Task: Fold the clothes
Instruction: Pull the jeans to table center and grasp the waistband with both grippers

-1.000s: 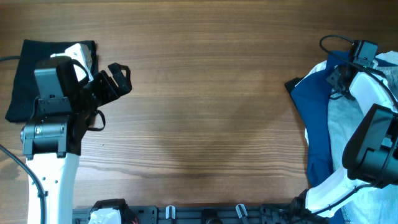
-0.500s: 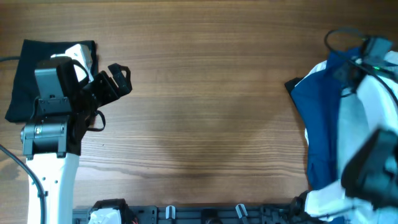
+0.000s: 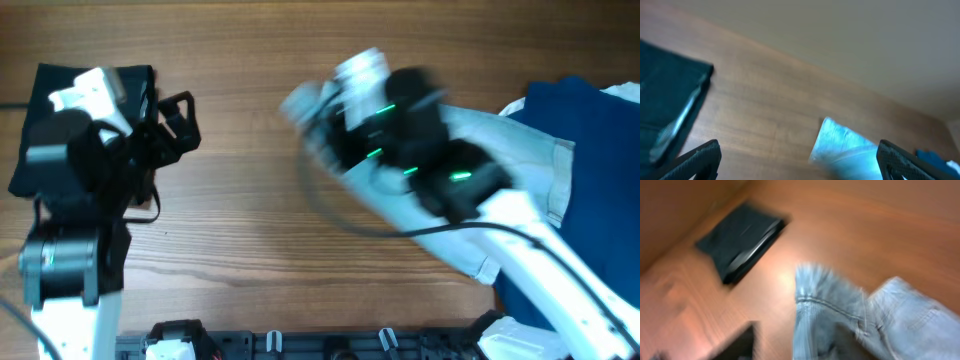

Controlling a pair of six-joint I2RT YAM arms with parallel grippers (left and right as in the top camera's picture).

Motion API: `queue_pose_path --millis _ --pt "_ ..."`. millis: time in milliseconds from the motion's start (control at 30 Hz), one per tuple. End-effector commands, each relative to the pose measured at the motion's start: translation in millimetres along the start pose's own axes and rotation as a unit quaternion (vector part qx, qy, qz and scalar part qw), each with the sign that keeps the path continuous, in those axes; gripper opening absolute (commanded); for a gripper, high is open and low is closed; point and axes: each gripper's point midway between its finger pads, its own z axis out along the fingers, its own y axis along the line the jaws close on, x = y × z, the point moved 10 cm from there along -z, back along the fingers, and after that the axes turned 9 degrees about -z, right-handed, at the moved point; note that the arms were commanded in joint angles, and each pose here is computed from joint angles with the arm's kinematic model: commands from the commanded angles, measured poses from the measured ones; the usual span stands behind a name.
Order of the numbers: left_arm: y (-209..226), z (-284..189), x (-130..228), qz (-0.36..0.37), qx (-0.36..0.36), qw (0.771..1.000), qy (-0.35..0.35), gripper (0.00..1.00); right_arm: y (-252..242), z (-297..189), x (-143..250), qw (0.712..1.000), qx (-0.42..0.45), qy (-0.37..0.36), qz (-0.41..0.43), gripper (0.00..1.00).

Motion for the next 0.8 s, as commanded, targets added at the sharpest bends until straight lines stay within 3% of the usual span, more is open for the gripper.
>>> queue_pose_path --millis 0,133,300,433,633,700,767 --pt "-6.6 -30.0 -10.5 0.011 0.007 0.998 -0.063 1.0 18.1 16.3 7.0 0.996 0.077 0.028 -0.04 0.85" --pt "-6.6 -26.0 -9.0 0.011 0.01 0.999 -0.052 1.0 -1.5 -3.8 1.6 0.988 0.151 0.005 0.021 0.86" --pt "-12.5 31.4 9.5 0.045 0.047 0.995 0.074 1.0 -40.0 -76.1 -8.4 0.963 0.222 -0.074 0.136 0.85" --pt "-15.8 115.1 52.1 0.094 0.033 0.975 0.198 1.0 -57.7 -135.5 -3.1 0.934 0.264 -0.128 0.203 0.83" --pt "-17.8 197.8 103.6 0.08 0.046 0.957 0.274 1.0 -58.1 -151.3 13.6 0.922 0.278 -0.105 0.249 0.82" --pt "-21.3 216.1 111.5 0.083 0.069 0.957 0.27 0.88 -59.4 -145.4 19.8 0.921 0.281 -0.079 0.257 0.82" --pt "-23.2 236.7 125.6 0.093 0.075 0.957 0.266 0.88 -62.0 -136.9 23.9 0.921 0.284 -0.055 0.26 0.82"
